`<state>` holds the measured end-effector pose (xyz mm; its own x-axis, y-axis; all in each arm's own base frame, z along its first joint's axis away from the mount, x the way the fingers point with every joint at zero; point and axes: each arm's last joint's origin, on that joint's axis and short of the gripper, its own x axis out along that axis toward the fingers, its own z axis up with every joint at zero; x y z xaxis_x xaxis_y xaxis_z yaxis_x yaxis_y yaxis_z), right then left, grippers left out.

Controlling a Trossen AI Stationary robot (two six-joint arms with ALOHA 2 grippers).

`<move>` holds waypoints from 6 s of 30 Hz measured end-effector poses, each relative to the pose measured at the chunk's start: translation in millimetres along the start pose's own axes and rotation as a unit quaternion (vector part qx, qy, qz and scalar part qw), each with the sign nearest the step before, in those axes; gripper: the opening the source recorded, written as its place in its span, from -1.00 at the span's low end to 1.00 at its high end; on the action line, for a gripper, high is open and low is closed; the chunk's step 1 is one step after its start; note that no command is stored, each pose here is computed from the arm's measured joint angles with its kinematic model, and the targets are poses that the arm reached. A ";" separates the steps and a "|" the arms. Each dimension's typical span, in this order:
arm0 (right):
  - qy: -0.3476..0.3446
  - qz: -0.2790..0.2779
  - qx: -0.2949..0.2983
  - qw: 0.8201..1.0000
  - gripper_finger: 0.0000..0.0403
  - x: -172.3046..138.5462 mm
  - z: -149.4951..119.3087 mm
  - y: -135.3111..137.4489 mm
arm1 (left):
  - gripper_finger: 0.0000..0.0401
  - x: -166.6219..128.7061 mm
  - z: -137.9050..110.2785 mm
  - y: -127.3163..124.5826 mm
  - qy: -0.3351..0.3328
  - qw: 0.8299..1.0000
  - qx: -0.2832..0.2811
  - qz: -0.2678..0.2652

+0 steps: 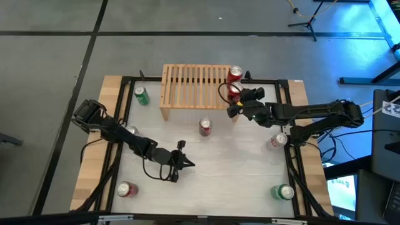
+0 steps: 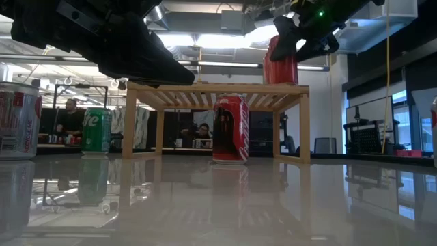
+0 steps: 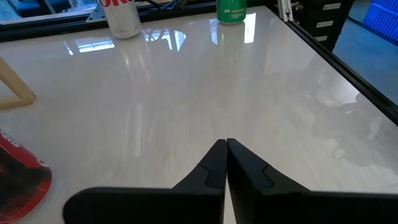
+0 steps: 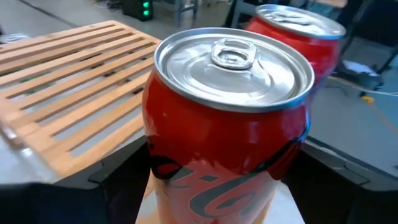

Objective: Place canned beverage on shelf
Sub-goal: Put the red soda can on the shelf, then put the top red white soda can on the shelf

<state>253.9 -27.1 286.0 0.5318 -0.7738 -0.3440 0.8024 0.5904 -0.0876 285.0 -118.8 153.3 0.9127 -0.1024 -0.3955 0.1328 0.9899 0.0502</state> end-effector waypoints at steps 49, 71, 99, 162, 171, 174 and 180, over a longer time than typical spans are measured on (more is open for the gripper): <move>0.012 0.007 -0.002 1.000 0.62 -1.6 2.5 -0.5 | -0.98 0.0 -0.2 0.0 0.001 1.000 -0.002 0.000; 0.019 0.029 -0.005 0.999 0.62 -2.0 2.7 0.4 | -0.98 0.0 -0.3 0.0 0.001 1.000 -0.002 0.000; 0.015 0.020 -0.042 0.999 0.80 -1.8 2.6 0.1 | -0.98 0.0 0.4 0.0 -0.003 1.000 -0.003 0.000; 0.042 0.031 -0.079 0.996 0.89 -29.3 49.9 -8.4 | -0.98 0.0 0.4 -0.1 -0.003 1.000 -0.003 0.000; 0.034 0.056 -0.087 0.994 0.89 -59.8 78.9 -9.7 | -0.98 0.0 0.5 -0.1 -0.003 1.000 -0.003 0.000; 0.040 0.094 -0.094 0.990 0.89 -73.5 78.0 -3.4 | -0.98 0.0 2.8 -0.1 -0.015 1.000 -0.007 0.001; 0.063 0.189 -0.148 0.969 0.89 -101.1 42.4 22.3 | -0.81 -0.3 7.6 0.2 -0.040 0.999 0.002 0.009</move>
<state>229.5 54.6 358.4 0.7202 -0.4658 -0.5142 0.4335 0.8807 -0.1906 287.7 -119.4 160.4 0.9426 -0.0929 -0.3208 0.1181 0.9912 0.0600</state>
